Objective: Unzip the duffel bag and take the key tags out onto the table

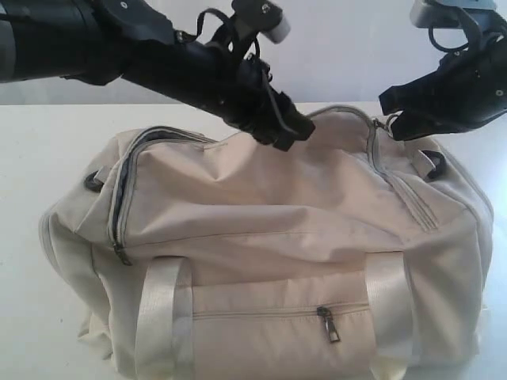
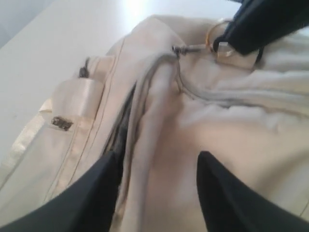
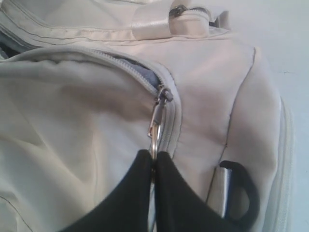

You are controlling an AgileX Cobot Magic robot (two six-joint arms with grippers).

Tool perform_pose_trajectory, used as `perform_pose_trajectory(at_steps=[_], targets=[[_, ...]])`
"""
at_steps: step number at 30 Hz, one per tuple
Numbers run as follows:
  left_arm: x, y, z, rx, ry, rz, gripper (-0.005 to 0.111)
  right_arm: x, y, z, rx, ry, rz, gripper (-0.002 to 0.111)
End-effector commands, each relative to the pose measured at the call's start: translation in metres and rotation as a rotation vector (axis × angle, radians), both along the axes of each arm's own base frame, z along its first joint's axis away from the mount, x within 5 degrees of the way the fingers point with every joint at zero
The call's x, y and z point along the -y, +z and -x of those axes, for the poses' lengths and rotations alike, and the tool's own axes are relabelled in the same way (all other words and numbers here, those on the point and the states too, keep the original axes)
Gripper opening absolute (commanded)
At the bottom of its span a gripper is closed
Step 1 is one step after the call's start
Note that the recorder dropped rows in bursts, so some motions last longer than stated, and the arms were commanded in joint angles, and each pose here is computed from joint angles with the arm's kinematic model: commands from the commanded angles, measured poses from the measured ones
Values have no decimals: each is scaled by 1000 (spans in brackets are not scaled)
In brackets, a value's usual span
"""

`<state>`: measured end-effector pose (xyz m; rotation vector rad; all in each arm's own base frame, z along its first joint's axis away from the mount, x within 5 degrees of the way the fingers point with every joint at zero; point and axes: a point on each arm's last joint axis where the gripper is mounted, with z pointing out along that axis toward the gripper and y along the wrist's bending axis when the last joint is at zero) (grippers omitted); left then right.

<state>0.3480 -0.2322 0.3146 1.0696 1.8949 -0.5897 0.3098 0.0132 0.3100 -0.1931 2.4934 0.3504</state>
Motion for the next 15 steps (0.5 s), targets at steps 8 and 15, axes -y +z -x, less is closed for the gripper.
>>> perform_pose_trajectory(at_steps=[8,15], targets=[[14,16,-24,-216,3,-153,55,1,2,2,16,-1,0,0],[39,14,-35,-137,15,-89,55,1,2,2,13,7,3,0]])
